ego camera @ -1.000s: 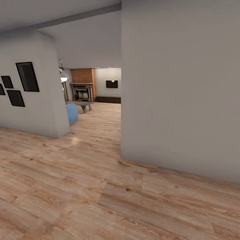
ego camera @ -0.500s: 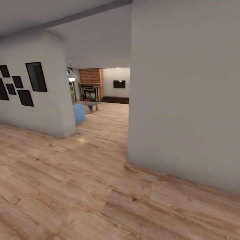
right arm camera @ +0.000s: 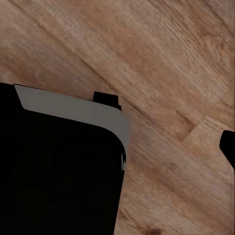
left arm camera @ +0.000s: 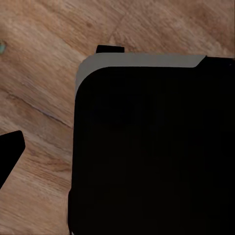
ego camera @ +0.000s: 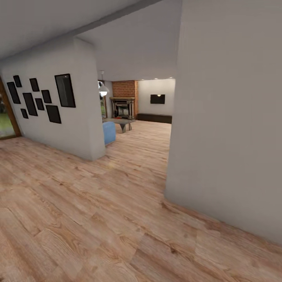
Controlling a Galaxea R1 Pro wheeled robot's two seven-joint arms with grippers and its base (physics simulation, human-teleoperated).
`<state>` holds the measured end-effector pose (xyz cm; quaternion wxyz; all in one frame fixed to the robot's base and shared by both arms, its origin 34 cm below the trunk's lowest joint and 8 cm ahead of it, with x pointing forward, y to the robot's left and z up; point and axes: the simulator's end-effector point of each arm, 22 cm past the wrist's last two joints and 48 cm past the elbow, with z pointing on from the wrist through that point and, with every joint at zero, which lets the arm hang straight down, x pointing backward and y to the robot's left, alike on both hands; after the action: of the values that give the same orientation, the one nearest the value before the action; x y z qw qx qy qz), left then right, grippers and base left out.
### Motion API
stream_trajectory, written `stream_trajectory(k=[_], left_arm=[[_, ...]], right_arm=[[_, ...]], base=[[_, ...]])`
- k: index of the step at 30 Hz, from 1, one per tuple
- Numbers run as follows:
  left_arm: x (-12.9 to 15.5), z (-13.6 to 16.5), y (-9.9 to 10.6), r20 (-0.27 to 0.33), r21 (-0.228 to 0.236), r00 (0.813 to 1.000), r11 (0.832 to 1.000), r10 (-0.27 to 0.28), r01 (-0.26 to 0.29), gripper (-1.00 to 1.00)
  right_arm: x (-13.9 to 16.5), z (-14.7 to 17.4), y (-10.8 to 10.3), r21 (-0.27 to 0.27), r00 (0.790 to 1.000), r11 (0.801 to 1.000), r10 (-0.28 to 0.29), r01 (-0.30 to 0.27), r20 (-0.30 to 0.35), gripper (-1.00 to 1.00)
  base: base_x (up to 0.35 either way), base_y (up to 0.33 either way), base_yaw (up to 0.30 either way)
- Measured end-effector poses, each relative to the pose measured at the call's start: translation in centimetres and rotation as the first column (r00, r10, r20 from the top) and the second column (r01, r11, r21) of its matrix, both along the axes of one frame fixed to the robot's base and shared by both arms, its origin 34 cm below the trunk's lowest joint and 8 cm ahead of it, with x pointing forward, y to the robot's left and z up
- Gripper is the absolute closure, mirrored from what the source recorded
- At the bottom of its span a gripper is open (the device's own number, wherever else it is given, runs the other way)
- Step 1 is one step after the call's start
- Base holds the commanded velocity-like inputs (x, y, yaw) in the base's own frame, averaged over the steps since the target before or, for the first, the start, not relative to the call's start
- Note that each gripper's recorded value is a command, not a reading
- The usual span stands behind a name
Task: Move the two storage containers from the living room to the garage. In the garage, place one container on the floor and stack the other container on top of it (either order is fine).
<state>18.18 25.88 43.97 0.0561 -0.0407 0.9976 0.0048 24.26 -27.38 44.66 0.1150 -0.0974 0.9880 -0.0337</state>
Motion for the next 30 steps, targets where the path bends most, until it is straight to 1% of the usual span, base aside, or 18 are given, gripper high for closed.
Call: stream_trajectory(k=[24, 26, 30], left_arm=[[0.02, 0.00, 0.09, 0.000, 0.001, 1.000, 1.000, 0.001, -0.001, -1.00], [0.00, 0.00, 0.04, 0.000, 0.001, 1.000, 1.000, 0.001, -0.001, -1.00], [0.00, 0.00, 0.01, 0.000, 0.000, 1.000, 1.000, 0.001, -0.001, -1.00]], right_arm=[[0.00, 0.00, -0.12, -0.001, 1.000, 1.000, -0.001, 0.001, 0.000, -1.00], [0.00, 0.00, -0.12, -0.001, 1.000, 1.000, -0.002, 0.002, 0.000, -1.00], [-0.01, 0.01, -0.22, -0.002, 1.000, 1.000, -0.002, 0.002, 0.000, -1.00]], base=[[0.321, 0.000, 0.270], [0.321, 0.000, 0.217], [0.321, 0.000, 0.056]])
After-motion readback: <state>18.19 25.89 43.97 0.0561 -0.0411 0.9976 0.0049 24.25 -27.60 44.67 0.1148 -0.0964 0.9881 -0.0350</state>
